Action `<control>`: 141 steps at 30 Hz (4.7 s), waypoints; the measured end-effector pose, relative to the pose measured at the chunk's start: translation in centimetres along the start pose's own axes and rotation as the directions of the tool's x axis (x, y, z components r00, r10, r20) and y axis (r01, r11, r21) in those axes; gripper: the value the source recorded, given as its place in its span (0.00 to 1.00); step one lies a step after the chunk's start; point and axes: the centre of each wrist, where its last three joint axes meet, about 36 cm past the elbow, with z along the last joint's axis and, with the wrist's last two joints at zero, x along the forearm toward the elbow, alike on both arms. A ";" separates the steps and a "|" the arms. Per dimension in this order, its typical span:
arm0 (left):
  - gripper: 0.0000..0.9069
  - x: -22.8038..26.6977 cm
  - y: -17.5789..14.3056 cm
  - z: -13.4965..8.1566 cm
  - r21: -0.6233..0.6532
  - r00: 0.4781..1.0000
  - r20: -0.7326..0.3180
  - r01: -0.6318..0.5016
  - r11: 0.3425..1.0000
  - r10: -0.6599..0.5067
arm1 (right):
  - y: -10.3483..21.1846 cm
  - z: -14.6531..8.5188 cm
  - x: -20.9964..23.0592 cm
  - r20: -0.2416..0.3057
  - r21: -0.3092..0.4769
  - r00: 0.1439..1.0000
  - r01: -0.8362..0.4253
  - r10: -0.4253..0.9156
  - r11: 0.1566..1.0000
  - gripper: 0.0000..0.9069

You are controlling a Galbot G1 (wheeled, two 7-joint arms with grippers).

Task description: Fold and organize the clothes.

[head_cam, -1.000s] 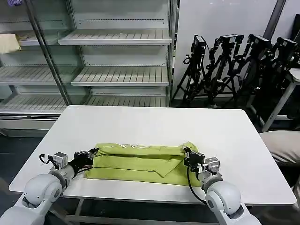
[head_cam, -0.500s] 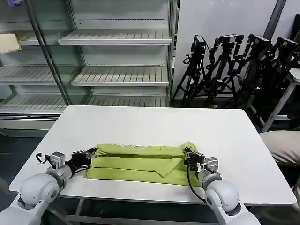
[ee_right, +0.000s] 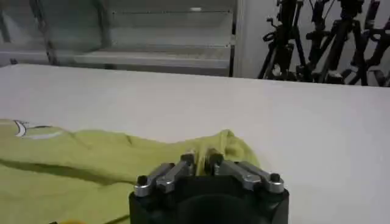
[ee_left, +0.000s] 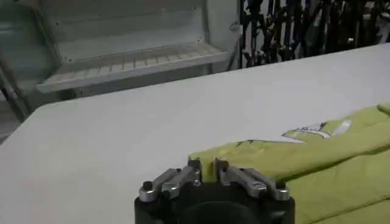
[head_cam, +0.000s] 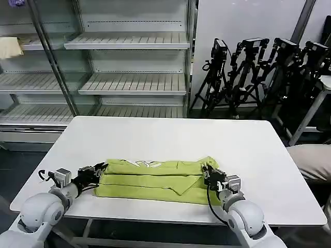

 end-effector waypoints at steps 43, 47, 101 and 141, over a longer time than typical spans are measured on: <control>0.01 -1.0 -8.8 2.5 0.327 0.979 -0.073 0.206 0.922 -0.193 | 0.0 0.9 3.1 0.054 0.077 0.999 0.002 -0.006 0.997 1.00; 0.01 -0.9 -9.3 2.6 0.327 0.979 -0.076 0.202 0.923 -0.188 | 0.0 0.8 3.2 0.057 0.080 0.998 0.001 -0.006 0.997 1.00; 0.01 4.2 -7.5 -2.9 -0.191 0.971 0.164 0.204 0.960 -0.173 | 0.1 -0.3 3.8 0.088 0.093 0.996 -0.004 -0.005 0.996 1.00; 0.01 -1.4 -16.3 -3.1 0.016 0.988 0.090 -0.130 0.991 0.128 | -2.0 -2.6 6.3 0.166 0.102 0.985 -0.071 0.053 0.992 1.00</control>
